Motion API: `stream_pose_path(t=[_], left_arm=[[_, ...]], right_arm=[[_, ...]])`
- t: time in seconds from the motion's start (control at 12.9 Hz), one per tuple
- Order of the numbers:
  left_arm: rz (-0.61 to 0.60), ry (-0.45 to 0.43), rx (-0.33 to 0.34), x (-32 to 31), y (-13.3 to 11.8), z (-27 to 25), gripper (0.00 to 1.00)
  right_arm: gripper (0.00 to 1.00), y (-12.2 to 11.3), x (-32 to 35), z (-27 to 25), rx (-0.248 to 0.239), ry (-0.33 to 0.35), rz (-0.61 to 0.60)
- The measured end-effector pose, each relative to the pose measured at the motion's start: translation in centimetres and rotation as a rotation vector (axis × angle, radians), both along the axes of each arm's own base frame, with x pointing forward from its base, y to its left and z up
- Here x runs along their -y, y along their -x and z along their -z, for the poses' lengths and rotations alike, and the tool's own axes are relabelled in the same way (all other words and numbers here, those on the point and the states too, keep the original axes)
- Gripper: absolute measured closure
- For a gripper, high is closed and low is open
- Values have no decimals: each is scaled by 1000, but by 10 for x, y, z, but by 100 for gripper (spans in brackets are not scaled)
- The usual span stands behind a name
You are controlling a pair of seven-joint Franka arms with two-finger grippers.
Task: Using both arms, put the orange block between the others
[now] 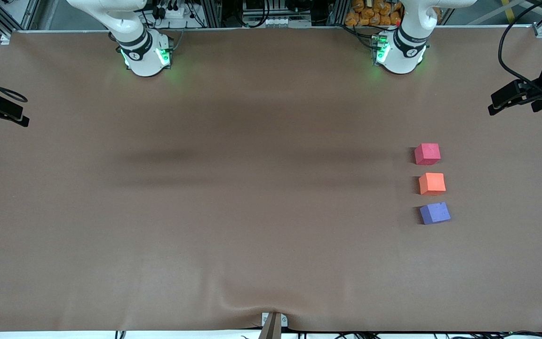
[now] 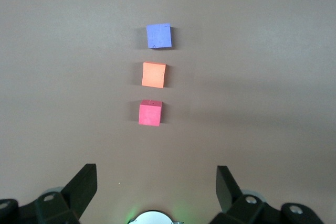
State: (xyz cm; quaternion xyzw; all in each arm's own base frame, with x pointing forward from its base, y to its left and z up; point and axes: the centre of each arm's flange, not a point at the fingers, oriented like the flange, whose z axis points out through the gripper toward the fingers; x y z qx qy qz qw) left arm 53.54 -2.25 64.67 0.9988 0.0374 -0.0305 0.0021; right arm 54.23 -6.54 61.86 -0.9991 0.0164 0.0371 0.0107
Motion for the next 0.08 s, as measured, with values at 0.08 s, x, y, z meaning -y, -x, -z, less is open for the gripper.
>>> stream_pose_path(t=[0.08], left_arm=[[0,0,0,0,0,0,0]], right_arm=[[0,0,0,0,0,0,0]])
